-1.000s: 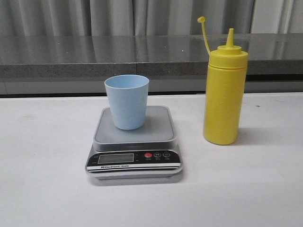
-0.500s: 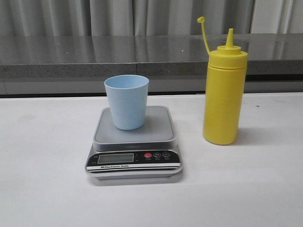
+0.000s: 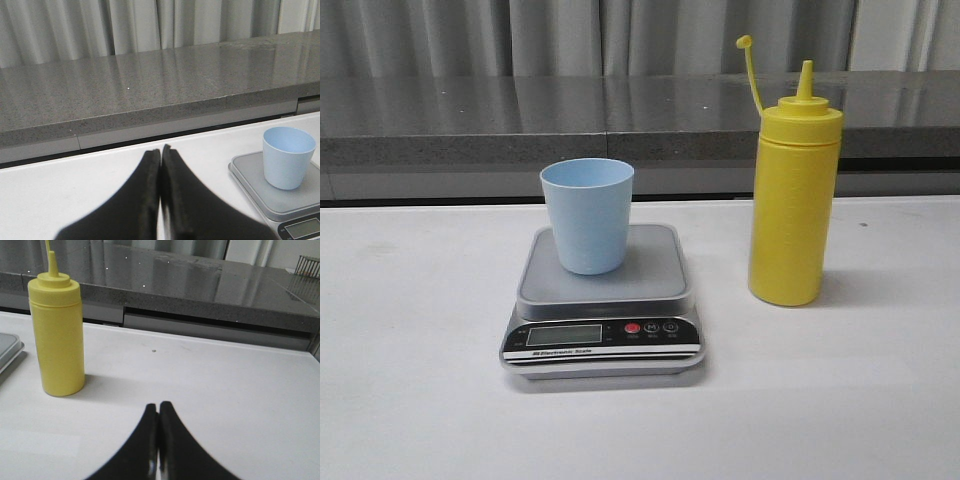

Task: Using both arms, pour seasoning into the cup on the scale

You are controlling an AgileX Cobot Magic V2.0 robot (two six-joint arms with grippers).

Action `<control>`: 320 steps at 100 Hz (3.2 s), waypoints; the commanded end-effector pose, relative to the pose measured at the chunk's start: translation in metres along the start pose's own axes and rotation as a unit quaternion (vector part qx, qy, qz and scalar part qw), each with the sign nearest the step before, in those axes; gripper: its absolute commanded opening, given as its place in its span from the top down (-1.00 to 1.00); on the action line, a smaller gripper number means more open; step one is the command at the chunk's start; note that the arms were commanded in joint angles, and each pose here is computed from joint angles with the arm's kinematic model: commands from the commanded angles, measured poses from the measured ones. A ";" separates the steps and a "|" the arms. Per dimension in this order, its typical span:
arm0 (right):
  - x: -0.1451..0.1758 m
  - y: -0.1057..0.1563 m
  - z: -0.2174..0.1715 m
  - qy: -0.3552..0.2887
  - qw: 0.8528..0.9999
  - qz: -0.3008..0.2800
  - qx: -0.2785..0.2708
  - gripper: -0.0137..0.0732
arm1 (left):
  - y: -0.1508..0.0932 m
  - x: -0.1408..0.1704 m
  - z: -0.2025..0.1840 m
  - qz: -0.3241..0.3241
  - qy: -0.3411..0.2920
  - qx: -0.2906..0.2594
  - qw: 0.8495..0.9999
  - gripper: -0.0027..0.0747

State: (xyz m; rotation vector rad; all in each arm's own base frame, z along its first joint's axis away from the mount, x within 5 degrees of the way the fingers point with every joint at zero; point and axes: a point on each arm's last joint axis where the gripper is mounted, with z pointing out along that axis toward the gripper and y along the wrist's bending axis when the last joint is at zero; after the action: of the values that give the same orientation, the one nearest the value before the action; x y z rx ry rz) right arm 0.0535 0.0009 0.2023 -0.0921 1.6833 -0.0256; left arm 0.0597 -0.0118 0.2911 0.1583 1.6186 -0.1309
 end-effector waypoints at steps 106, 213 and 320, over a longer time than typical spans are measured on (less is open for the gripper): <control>0.003 0.002 0.003 -0.068 0.998 -0.007 -0.003 0.96 | 0.001 -0.014 -0.001 -0.003 -0.046 -0.004 0.999 0.98; 0.003 0.002 0.003 -0.068 0.998 -0.007 -0.003 0.96 | 0.006 0.062 -0.006 0.065 -0.064 -0.067 0.994 0.98; 0.003 0.002 0.003 -0.068 0.998 -0.007 -0.003 0.96 | 0.006 0.079 -0.004 0.083 -0.079 -0.067 0.991 0.98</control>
State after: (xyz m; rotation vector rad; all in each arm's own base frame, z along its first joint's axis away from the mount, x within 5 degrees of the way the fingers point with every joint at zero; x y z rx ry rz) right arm 0.0566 0.0022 0.1915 -0.1021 1.6409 -0.0189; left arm 0.0559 -0.0031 0.2055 0.1873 1.5516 0.0960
